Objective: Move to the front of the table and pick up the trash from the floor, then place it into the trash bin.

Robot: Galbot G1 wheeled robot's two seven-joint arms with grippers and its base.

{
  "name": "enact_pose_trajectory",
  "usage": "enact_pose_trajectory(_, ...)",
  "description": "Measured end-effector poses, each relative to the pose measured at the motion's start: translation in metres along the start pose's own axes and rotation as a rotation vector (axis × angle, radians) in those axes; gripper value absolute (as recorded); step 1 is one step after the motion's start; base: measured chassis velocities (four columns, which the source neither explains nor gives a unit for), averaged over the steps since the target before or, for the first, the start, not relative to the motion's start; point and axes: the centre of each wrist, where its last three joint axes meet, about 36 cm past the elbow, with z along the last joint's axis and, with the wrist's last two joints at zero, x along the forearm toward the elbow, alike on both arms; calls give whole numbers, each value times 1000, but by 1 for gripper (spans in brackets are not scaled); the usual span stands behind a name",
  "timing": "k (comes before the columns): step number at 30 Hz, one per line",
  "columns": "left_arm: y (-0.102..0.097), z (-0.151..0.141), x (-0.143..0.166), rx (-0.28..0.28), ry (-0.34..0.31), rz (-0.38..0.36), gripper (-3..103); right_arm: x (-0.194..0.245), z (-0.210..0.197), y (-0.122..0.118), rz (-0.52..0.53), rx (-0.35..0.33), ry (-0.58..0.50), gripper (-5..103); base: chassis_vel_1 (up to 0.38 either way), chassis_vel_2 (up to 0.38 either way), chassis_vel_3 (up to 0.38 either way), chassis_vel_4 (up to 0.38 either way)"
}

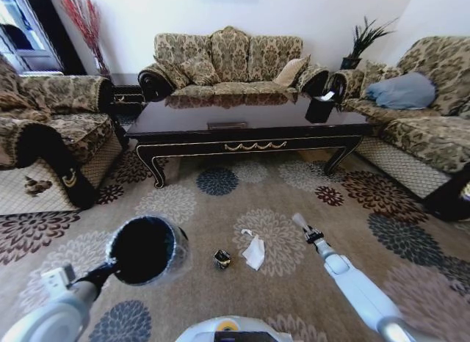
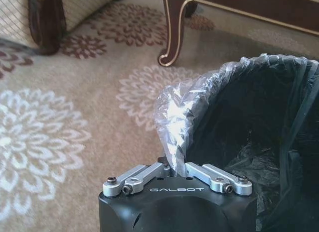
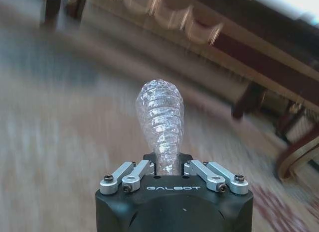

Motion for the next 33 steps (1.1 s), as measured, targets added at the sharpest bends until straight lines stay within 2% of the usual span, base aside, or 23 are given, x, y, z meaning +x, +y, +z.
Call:
enact_pose_trajectory(2,-1,2,-6,-3,16,13,0,-2,-37,6,10,-168,-146,20,0,0,0,0)
enact_pose_trajectory(3,-2,2,-8,-6,20,20,0,-3,-55,9,9,-226,-201,20,0,0,0,0)
enact_pose_trajectory(4,-2,2,-8,-6,20,20,0,-3,-55,9,9,-226,-201,20,0,0,0,0)
enact_pose_trajectory(6,-4,0,-11,-2,27,43,0,-1,-90,18,-9,-331,-305,20,0,0,0,0)
enact_pose_trajectory(8,-7,-3,-14,23,35,79,0,5,-130,33,-43,-469,-411,20,0,0,0,0)
enact_pose_trajectory(9,-7,-3,-14,23,35,79,0,5,-130,33,-43,-469,-411,20,0,0,0,0)
enact_pose_trajectory(11,-8,-6,-16,40,39,98,0,11,-157,46,-84,-536,-481,20,0,0,0,0)
enact_pose_trajectory(13,-9,-9,-20,50,41,109,0,23,-199,69,-166,-605,-578,20,0,0,0,0)
enact_pose_trajectory(16,-8,-11,-22,52,42,112,0,30,-221,81,-210,-626,-637,20,0,0,0,0)
enact_pose_trajectory(18,-8,-14,-24,59,44,123,0,45,-256,98,-296,-657,-718,20,0,0,0,0)
enact_pose_trajectory(19,-8,-14,-24,59,44,123,0,45,-256,98,-296,-657,-718,20,0,0,0,0)
enact_pose_trajectory(20,-7,-17,-26,67,46,131,0,53,-273,106,-353,-664,-759,20,0,0,0,0)
enact_pose_trajectory(22,-7,-23,-30,95,46,151,0,60,-290,118,-457,-651,-807,20,0,0,0,0)
enact_pose_trajectory(24,-7,-25,-32,102,45,156,0,61,-292,121,-481,-646,-817,20,0,0,0,0)
enact_pose_trajectory(26,-8,-31,-40,128,48,172,0,56,-295,132,-570,-619,-842,20,0,0,0,0)
enact_pose_trajectory(30,-8,-32,-51,147,63,177,0,42,-296,143,-624,-598,-853,20,0,0,0,0)
enact_pose_trajectory(33,-9,-27,-68,163,93,170,0,12,-309,160,-682,-570,-881,20,0,0,0,0)
